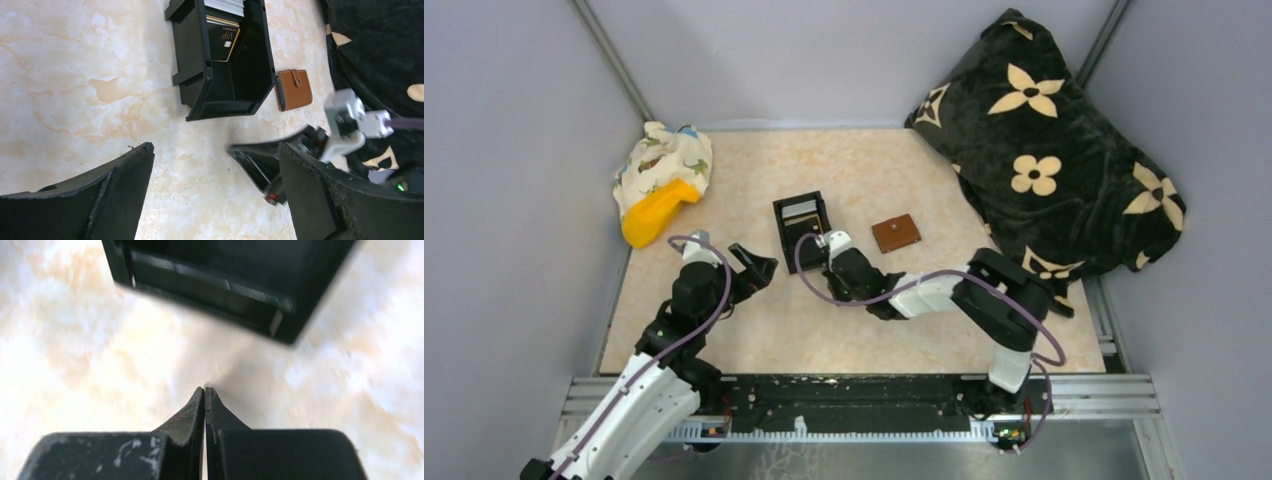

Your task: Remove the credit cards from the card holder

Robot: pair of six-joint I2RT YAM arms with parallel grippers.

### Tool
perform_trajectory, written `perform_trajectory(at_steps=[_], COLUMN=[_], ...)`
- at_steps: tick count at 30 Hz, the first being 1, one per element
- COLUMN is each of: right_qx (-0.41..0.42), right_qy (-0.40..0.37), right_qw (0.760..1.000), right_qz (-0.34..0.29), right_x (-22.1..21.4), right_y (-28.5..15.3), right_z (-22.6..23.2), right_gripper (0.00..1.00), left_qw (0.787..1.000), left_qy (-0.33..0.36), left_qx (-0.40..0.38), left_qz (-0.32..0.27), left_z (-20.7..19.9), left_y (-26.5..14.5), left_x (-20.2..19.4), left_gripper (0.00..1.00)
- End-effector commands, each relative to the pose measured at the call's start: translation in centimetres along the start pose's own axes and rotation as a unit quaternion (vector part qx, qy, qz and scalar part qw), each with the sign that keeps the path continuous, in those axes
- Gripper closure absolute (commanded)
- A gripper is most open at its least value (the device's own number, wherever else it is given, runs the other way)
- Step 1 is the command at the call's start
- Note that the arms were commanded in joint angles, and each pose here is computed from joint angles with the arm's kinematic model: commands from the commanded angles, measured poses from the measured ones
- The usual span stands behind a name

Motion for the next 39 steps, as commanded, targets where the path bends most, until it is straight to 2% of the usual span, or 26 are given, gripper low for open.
perform_trajectory(at_steps=[1,4,9,13,15,18,29,34,39], right_qx=[0.013,-0.041,-0.111,-0.163,-0.188,-0.222,-0.267,-0.276,-0.253], right_qy=[0.033,0.037,0.065,0.098,0.098,0.097,0.083,0.101,0.121], right_qw=[0.997,0.996,0.987,0.979,0.975,0.970,0.960,0.956,0.960], right_qz=[-0.065,-0.074,-0.093,-0.077,-0.061,-0.035,-0.019,0.006,0.010], right_x=[2.1,1.5,3.1,3.7,4.0,4.6,7.7,6.1,3.4], right_y=[-5.3,-7.8,-10.3,-10.1,-9.4,-7.6,-0.5,0.5,-0.8], right_z=[0.0,-2.0,-7.1,-12.3,-14.1,-15.8,-18.4,-19.2,-18.3], right_gripper=[1.00,0.99,0.92,0.79,0.63,0.50,0.49,0.55,0.60], left_qw=[1.000,1.000,0.997,0.991,0.990,0.990,0.988,0.988,0.987], left_qy=[0.002,0.003,0.014,0.005,0.002,0.010,0.042,0.045,0.054], left_qx=[-0.017,-0.025,-0.046,-0.088,-0.087,-0.086,-0.095,-0.096,-0.094], left_qz=[-0.001,0.015,0.061,0.101,0.108,0.110,0.113,0.116,0.120], left_z=[-0.5,-0.6,-0.9,-0.9,-0.5,-0.1,0.0,0.0,0.0], left_y=[0.3,0.8,1.8,2.2,2.2,1.9,1.2,1.1,1.3], left_x=[0.1,-0.3,-1.6,-3.2,-3.8,-4.0,-3.9,-3.9,-4.0], left_gripper=[0.01,0.01,0.01,0.01,0.02,0.04,0.05,0.05,0.05])
Point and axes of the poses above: each gripper's point midway between its finger pads, its own y axis out along the fingers, its own z axis along the line the jaws close on, x = y × z, the point moved 8 cm from there along -y, back along the fingers, and after that the axes turned 4 degrees about -y, right-handed, at the moved point
